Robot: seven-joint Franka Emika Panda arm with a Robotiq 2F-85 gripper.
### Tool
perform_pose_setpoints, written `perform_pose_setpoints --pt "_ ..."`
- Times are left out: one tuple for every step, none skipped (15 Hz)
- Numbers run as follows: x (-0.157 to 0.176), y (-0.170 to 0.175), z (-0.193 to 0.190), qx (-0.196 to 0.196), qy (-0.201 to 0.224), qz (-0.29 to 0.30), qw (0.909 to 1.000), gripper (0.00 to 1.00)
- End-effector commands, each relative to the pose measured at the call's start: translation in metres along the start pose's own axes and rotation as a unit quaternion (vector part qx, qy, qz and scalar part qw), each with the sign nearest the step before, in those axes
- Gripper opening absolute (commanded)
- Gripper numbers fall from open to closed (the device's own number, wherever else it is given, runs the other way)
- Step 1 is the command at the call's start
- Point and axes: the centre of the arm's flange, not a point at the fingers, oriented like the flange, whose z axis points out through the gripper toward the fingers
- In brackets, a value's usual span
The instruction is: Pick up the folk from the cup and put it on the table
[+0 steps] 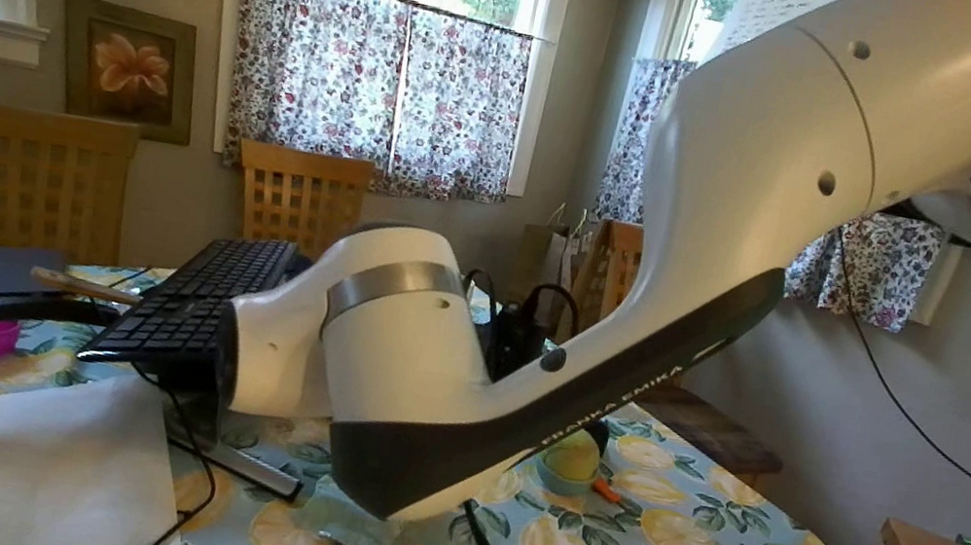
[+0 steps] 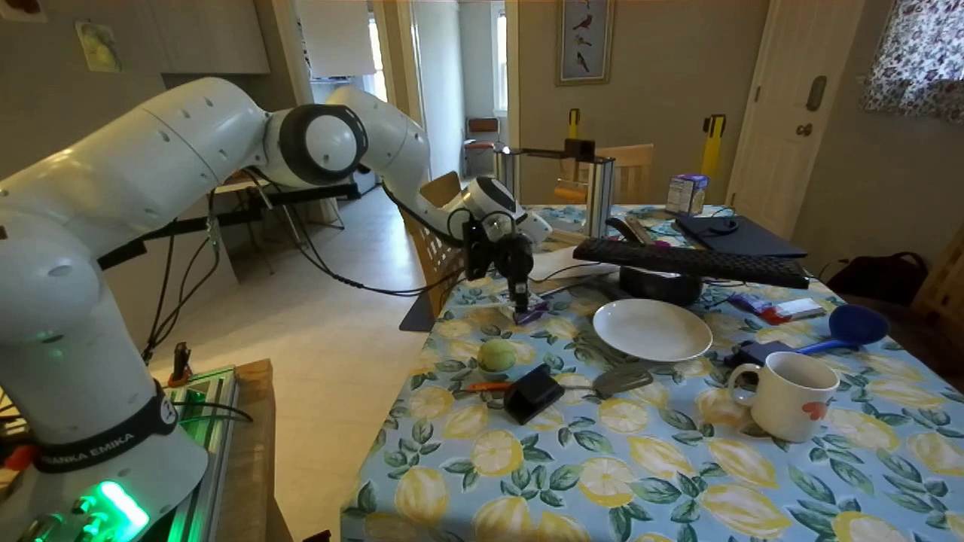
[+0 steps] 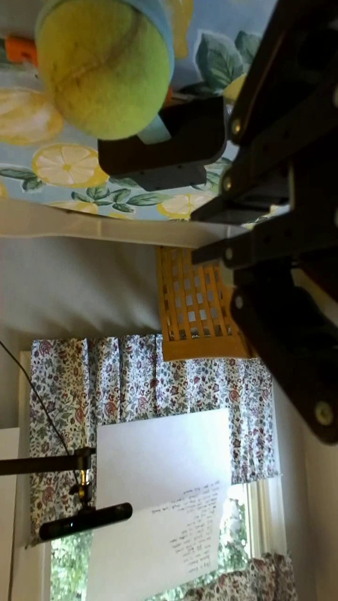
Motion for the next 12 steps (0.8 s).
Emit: perform_pose_setpoints --pt "0.009 -0.02 0.022 -0.051 -0.006 -0.015 0.9986 0.04" --pt "0.012 -0.025 0.027 -0.058 -0.01 -0.013 0.9982 0.04" --pt "0.014 -0.031 0.032 -0.068 -0.013 -0.009 0.9976 0.04" --pt "0.019 -0.038 0.036 -0.07 -0.017 -0.005 0.9974 0.04" --pt "0.024 -0.044 0.041 -0.073 -0.023 -0.006 0.997 0.04" --pt "0.027 -0.048 0.045 -0.072 -0.026 -0.007 0.997 0.04" --pt "0.03 -0.052 0.049 -0.073 -0.029 -0.003 0.9969 0.04" --pt "0.034 -0.054 0.052 -0.073 -0.032 0.003 0.9968 0.04" --pt "0.036 -0.056 0.054 -0.073 -0.036 0.009 0.9966 0.04" --pt "0.038 -0.056 0.055 -0.073 -0.039 0.016 0.9964 0.04" --pt "0.041 -0.054 0.055 -0.073 -0.041 0.024 0.9962 0.04" --pt "0.043 -0.053 0.054 -0.071 -0.044 0.032 0.996 0.04"
